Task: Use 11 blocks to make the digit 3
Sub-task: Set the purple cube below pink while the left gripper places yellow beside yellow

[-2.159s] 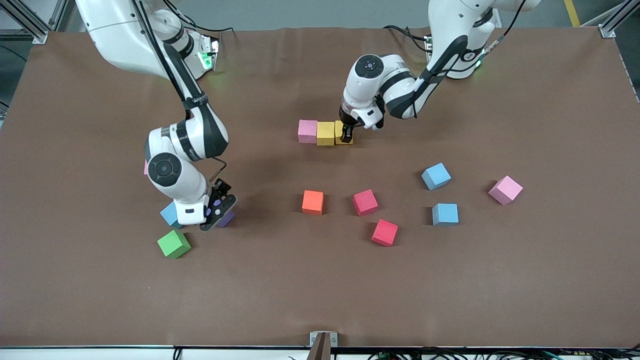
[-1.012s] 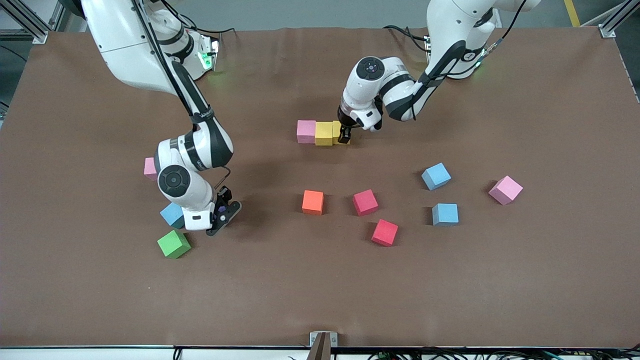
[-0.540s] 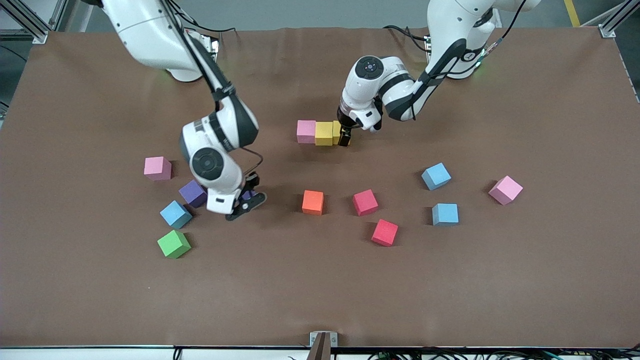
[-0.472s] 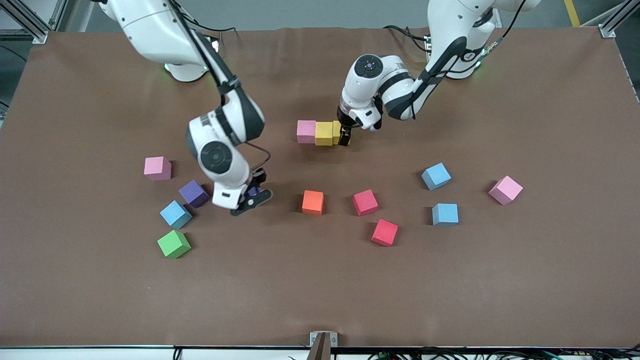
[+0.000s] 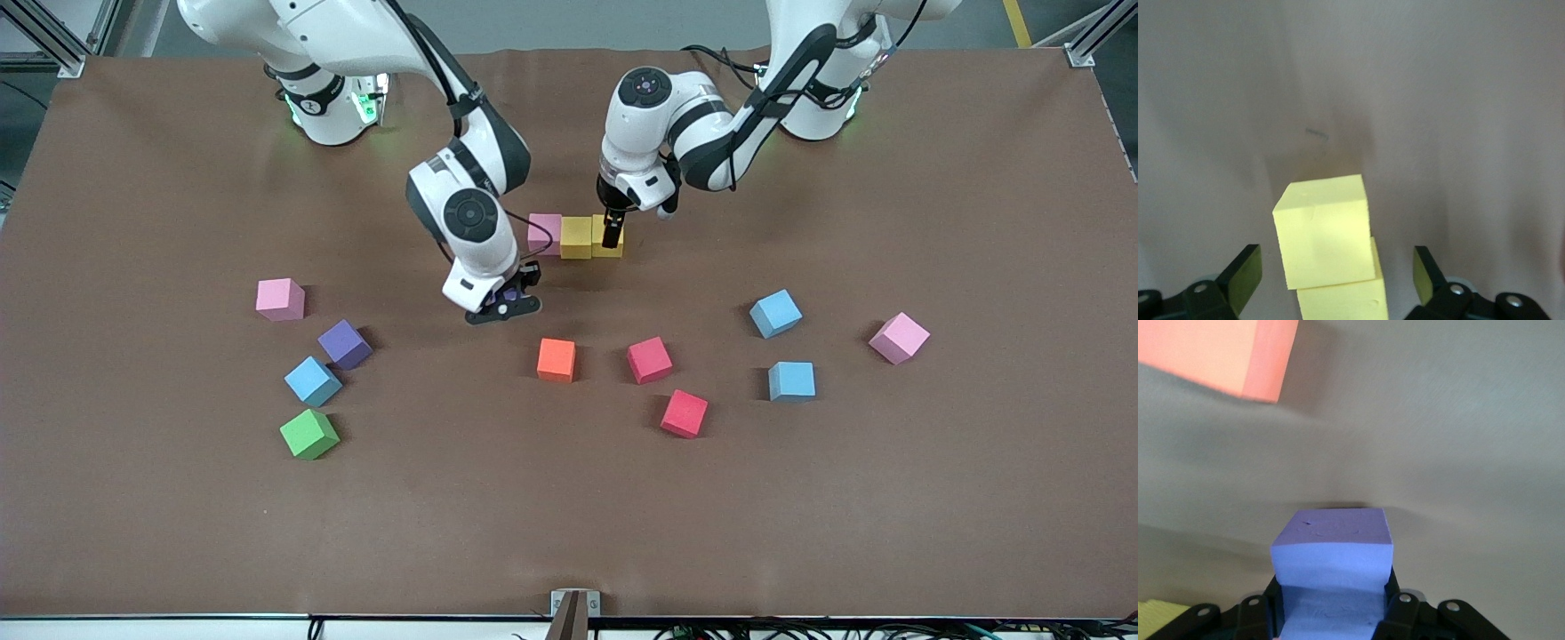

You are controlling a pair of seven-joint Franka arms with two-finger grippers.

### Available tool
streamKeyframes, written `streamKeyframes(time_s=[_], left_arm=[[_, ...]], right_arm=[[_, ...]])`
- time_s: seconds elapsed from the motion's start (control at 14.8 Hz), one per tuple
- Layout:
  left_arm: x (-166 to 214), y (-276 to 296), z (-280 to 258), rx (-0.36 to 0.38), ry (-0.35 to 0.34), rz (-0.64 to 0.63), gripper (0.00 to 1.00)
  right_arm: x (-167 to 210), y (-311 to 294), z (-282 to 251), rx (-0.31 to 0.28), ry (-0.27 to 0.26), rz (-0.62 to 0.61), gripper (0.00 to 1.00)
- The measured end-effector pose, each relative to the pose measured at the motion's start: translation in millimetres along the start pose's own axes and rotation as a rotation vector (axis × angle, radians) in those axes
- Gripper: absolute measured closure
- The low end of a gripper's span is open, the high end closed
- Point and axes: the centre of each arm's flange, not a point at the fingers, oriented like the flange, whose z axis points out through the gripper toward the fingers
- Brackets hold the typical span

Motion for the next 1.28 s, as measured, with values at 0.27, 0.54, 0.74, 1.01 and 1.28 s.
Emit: streamKeyframes(time_s=[0.27, 0.54, 0.74, 1.01, 1.28], left_arm=[[6, 34, -34, -0.028, 0.075, -0.007, 0.0], [28, 86, -61, -0.011, 0.116, 0.026, 0.0], [54, 134, -76, 0.018, 0.128, 0.06, 0.0], [85, 203, -82, 0.033, 0.069, 0.081, 0.0], [101, 261, -64, 0.034, -0.014, 0.045, 0.0]], right_arm=[[-26, -24, 15, 0.011, 0.013, 0.08, 0.43], [-40, -45, 15, 0.026, 0.024, 0.101, 0.43], [-47, -54, 17, 0.028, 0.027, 0.091, 0.43], [-50, -55, 19, 0.025, 0.025, 0.089, 0.43], [-50, -55, 19, 0.025, 0.025, 0.091, 0.43]])
